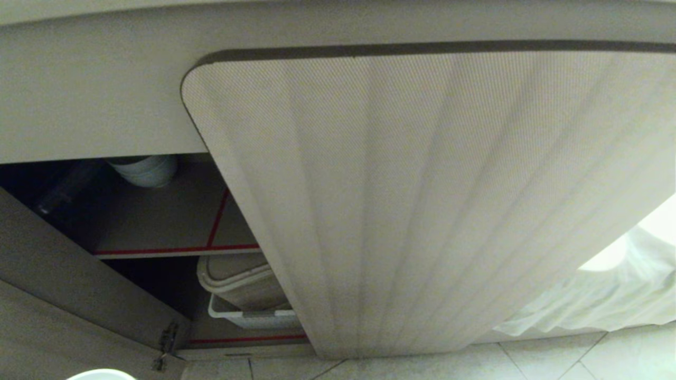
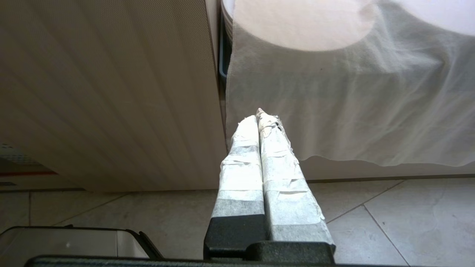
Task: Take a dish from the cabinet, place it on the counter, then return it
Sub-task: Put it back into the cabinet
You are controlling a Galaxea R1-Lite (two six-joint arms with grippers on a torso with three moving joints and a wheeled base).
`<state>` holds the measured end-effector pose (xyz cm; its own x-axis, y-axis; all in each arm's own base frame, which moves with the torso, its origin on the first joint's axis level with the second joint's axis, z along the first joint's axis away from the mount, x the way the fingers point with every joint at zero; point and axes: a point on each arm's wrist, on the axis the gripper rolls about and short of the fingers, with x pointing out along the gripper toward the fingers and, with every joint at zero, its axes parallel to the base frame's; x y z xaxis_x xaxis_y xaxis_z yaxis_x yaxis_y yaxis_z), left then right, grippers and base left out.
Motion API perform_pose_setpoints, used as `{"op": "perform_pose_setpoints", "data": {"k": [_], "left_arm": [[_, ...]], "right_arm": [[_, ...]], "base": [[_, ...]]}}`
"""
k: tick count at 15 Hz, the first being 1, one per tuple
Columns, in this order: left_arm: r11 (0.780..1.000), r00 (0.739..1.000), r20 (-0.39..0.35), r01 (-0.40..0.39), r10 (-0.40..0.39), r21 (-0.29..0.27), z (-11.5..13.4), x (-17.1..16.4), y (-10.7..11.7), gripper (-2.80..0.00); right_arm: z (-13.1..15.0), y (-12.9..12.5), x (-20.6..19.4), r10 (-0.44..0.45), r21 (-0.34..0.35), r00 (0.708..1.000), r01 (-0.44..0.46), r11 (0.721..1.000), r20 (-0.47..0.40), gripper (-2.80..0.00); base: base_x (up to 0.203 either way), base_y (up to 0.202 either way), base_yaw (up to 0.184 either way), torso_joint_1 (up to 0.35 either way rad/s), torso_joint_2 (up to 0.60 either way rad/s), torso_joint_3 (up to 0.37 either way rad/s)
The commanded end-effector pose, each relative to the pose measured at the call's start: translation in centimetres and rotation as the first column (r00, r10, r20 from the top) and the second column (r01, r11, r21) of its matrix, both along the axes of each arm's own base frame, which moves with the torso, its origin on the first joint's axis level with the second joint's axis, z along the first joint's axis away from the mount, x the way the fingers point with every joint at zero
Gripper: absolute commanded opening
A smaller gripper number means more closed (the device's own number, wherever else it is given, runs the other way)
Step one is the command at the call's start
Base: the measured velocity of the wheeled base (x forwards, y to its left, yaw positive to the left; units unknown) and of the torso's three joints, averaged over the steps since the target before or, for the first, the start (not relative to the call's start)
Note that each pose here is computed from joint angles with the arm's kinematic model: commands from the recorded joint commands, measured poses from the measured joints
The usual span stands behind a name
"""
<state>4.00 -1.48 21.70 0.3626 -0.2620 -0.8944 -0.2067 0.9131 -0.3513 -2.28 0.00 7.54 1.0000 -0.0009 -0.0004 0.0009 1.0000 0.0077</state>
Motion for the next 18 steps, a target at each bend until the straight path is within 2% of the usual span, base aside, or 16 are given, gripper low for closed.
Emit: {"op": "perform_pose_setpoints", "data": {"k": [1,4,9,13,18], "left_arm": [[1.000,1.000,-0.005,-0.003,0.003,-0.001,0.0,-0.1,0.0,-2.80],[1.000,1.000,-0.011,-0.011,0.011,-0.004,-0.2,-0.2,0.1,-2.80],[0.997,0.996,-0.052,-0.074,0.073,-0.015,-1.4,-0.7,0.2,-2.80],[0.993,0.994,-0.001,-0.105,0.105,-0.047,-2.6,-1.6,0.5,-2.80],[0.992,0.993,0.025,-0.113,0.114,-0.060,-3.4,-2.9,0.8,-2.80]], "right_arm": [[0.0,0.0,0.0,0.001,0.000,1.000,-0.001,1.000,0.000,-2.80],[0.0,0.0,0.0,0.001,0.000,1.000,-0.001,1.000,0.000,-2.80],[0.0,0.0,0.0,-0.001,0.000,1.000,0.001,1.000,0.000,-2.80],[0.0,0.0,0.0,0.001,0.000,1.000,-0.001,1.000,0.000,-2.80],[0.0,0.0,0.0,-0.001,0.000,1.000,0.001,1.000,-0.001,-2.80]], "base": [[0.000,0.000,0.000,0.000,0.00,0.000],[0.000,0.000,0.000,0.000,0.00,0.000],[0.000,0.000,0.000,0.000,0.00,0.000],[0.000,0.000,0.000,0.000,0.00,0.000],[0.000,0.000,0.000,0.000,0.00,0.000]]}}
